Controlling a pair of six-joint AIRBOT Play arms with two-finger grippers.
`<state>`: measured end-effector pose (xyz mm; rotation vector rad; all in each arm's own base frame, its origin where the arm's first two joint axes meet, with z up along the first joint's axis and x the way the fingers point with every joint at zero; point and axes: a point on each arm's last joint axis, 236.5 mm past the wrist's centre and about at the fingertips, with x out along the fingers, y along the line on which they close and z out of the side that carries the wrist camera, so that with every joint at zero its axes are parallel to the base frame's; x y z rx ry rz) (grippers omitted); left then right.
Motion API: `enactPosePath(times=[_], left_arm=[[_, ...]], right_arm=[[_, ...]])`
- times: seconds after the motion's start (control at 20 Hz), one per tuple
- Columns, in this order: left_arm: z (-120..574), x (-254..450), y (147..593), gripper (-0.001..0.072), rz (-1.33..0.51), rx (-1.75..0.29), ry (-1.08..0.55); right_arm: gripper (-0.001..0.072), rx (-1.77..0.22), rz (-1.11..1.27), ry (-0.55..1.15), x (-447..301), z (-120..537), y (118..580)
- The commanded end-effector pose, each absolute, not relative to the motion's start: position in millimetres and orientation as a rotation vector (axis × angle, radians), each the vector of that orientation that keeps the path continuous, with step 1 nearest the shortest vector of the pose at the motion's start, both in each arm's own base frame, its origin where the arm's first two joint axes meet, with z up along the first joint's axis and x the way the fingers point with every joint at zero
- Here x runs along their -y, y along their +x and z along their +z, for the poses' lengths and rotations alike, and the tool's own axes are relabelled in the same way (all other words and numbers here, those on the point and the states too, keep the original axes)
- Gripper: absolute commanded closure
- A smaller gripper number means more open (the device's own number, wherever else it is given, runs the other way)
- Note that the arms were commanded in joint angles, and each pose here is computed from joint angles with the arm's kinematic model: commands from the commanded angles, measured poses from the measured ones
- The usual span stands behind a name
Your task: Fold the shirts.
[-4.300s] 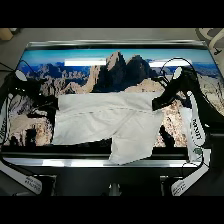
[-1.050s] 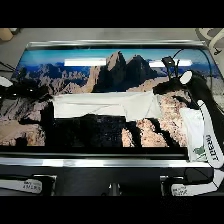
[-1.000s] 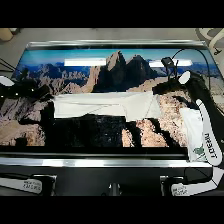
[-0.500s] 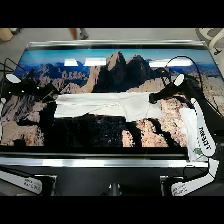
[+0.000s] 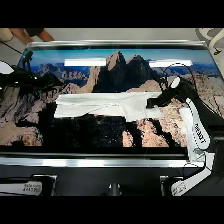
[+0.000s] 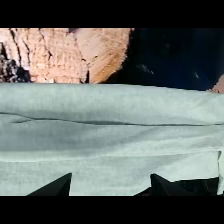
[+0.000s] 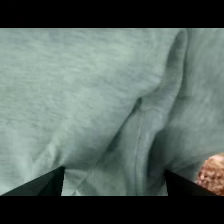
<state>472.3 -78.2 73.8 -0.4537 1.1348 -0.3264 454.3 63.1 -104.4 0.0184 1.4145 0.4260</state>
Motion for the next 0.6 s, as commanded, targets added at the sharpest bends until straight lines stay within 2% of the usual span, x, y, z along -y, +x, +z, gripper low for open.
enactPosePath(times=[0.0, 0.05, 0.1, 0.15, 0.2, 0.25, 0.3, 0.35, 0.4, 0.55], left_arm=[[89.9, 119.1, 461.2, 0.0113, -0.416, -1.118, -0.383], [89.1, 131.2, 458.9, 0.0113, -0.438, -1.123, -0.37], [88.4, 144.4, 456.9, 0.0113, -0.461, -1.125, -0.356], [87.6, 156.2, 455.9, 0.0113, -0.48, -1.122, -0.343], [87.5, 168.1, 456.0, 0.0113, -0.497, -1.114, -0.331], [87.0, 180.8, 458.3, 0.0115, -0.512, -1.098, -0.323], [84.2, 194.5, 461.2, 0.022, -0.527, -1.083, -0.314], [79.2, 207.9, 463.6, 0.0543, -0.54, -1.074, -0.307], [70.7, 223.2, 466.0, 0.0672, -0.553, -1.071, -0.301], [21.5, 287.6, 457.9, 0.0678, -0.605, -1.168, -0.4]], right_arm=[[0.0014, -1.446, 0.464, 0.17, -88.5, -113.2, 449.1], [0.0088, -1.44, 0.482, 0.218, -97.7, -111.8, 450.2], [0.0265, -1.431, 0.497, 0.252, -104.4, -109.4, 451.6], [0.0532, -1.419, 0.511, 0.266, -108.6, -106.4, 453.2], [0.0682, -1.4, 0.536, 0.264, -112.0, -101.1, 455.1], [0.0681, -1.375, 0.575, 0.234, -114.3, -92.3, 456.9], [0.0681, -1.34, 0.612, 0.195, -115.7, -77.5, 459.5], [0.0681, -1.299, 0.63, 0.164, -116.0, -59.2, 463.4], [0.0681, -1.253, 0.631, 0.146, -116.0, -38.7, 466.5], [0.0683, -1.133, 0.65, 0.096, -118.2, 32.4, 458.8]])
